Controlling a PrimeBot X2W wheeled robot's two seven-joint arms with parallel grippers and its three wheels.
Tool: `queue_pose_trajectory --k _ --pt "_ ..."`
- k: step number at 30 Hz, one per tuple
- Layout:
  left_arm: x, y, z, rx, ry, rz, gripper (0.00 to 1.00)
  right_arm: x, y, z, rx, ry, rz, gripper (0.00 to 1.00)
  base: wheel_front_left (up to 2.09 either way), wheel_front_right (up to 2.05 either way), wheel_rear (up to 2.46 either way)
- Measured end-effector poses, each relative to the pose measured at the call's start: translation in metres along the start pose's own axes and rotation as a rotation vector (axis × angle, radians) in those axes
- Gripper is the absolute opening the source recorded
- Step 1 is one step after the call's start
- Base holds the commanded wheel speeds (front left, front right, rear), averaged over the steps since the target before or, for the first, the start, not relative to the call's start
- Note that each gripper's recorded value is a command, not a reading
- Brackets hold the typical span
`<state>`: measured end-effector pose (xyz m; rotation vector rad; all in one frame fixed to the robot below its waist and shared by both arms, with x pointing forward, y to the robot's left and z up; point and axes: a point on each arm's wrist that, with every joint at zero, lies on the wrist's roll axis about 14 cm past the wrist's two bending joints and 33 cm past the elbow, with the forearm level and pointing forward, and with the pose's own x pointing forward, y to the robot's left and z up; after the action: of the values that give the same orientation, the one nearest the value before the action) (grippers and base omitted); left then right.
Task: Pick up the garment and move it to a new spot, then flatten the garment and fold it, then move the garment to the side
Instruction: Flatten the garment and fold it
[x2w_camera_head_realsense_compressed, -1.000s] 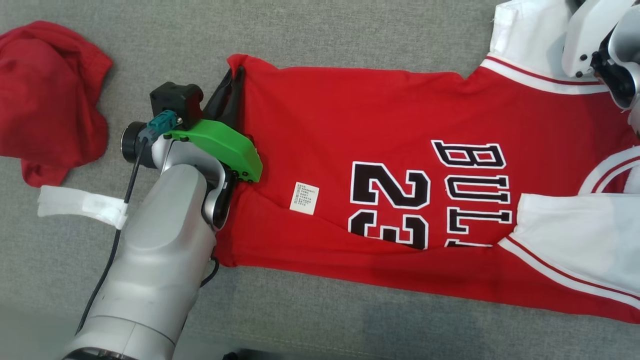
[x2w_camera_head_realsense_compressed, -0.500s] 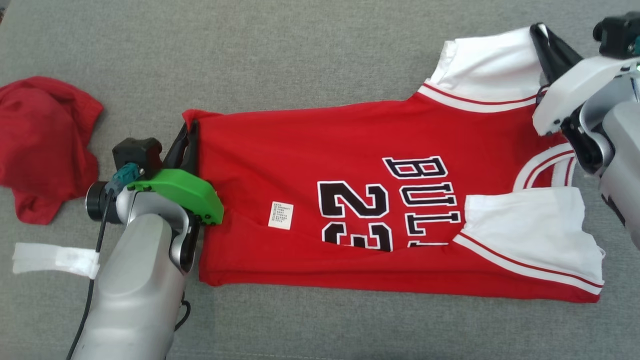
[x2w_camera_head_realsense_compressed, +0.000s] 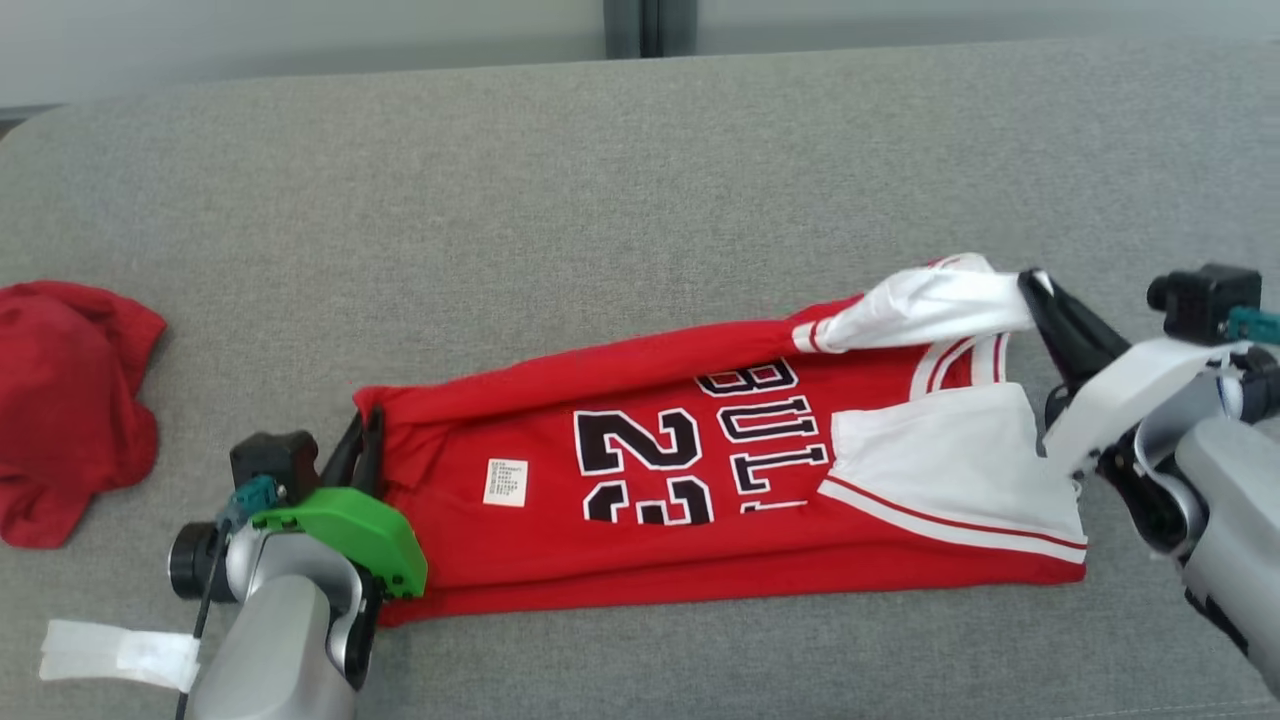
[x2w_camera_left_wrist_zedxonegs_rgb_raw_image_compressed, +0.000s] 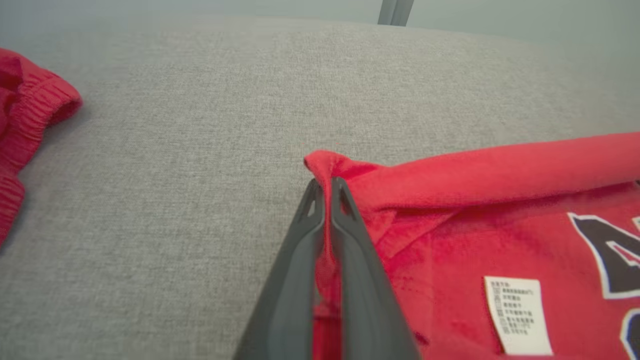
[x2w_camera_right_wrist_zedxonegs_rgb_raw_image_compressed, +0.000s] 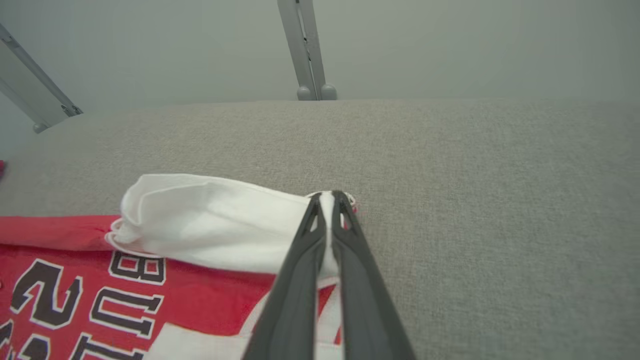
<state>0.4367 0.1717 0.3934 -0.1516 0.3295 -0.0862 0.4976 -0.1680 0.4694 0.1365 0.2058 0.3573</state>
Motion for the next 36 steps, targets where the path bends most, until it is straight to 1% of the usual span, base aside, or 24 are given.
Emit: queue_pose_trajectory --k 4,8,19,20,21,22,23,24,27,31,34,36 --pt "-0.013 -0.006 -0.015 -0.011 0.032 -0.009 0.00 -0.030 0.000 -0.020 0.034 0.031 -0.025 0.00 0.00 0.00 0.00" --pt "-0.023 -0.008 -0.022 -0.013 0.045 -0.009 0.00 -0.049 0.001 -0.028 0.069 0.028 -0.050 0.00 0.00 0.00 0.00" --pt "-0.041 -0.003 -0.030 -0.017 0.047 0.014 0.00 -0.075 0.012 -0.050 0.113 0.045 -0.076 0.00 0.00 0.00 0.00" --pt "-0.042 -0.003 -0.031 -0.016 0.048 0.016 0.07 -0.076 0.013 -0.052 0.113 0.047 -0.076 0.00 0.00 0.00 0.00" --pt "-0.043 -0.002 -0.032 -0.016 0.049 0.017 0.23 -0.077 0.014 -0.053 0.117 0.047 -0.078 0.00 0.00 0.00 0.00" --pt "-0.044 -0.002 -0.033 -0.015 0.051 0.018 0.76 -0.079 0.013 -0.055 0.116 0.051 -0.082 0.00 0.00 0.00 0.00" --pt "-0.045 -0.002 -0.034 -0.013 0.053 0.024 1.00 -0.082 0.010 -0.058 0.121 0.058 -0.096 0.47 0.00 0.00 0.00" --pt "-0.046 0.000 -0.037 -0.011 0.059 0.032 1.00 -0.084 0.007 -0.062 0.124 0.068 -0.108 1.00 0.00 0.00 0.00" --pt "-0.047 0.005 -0.034 -0.005 0.044 0.067 1.00 -0.085 0.007 -0.063 0.145 0.063 -0.118 1.00 0.00 0.00 0.00" --pt "-0.051 0.011 -0.024 0.006 -0.005 0.107 1.00 -0.080 -0.003 -0.038 0.165 -0.025 -0.143 1.00 0.00 0.00 0.00" --pt "-0.057 0.015 -0.021 0.010 -0.026 0.124 1.00 -0.077 -0.009 -0.025 0.144 -0.068 -0.160 1.00 0.00 0.00 0.00" --pt "-0.061 0.016 -0.022 0.005 -0.029 0.132 1.00 -0.074 -0.004 -0.029 0.143 -0.063 -0.157 1.00 0.00 0.00 0.00"
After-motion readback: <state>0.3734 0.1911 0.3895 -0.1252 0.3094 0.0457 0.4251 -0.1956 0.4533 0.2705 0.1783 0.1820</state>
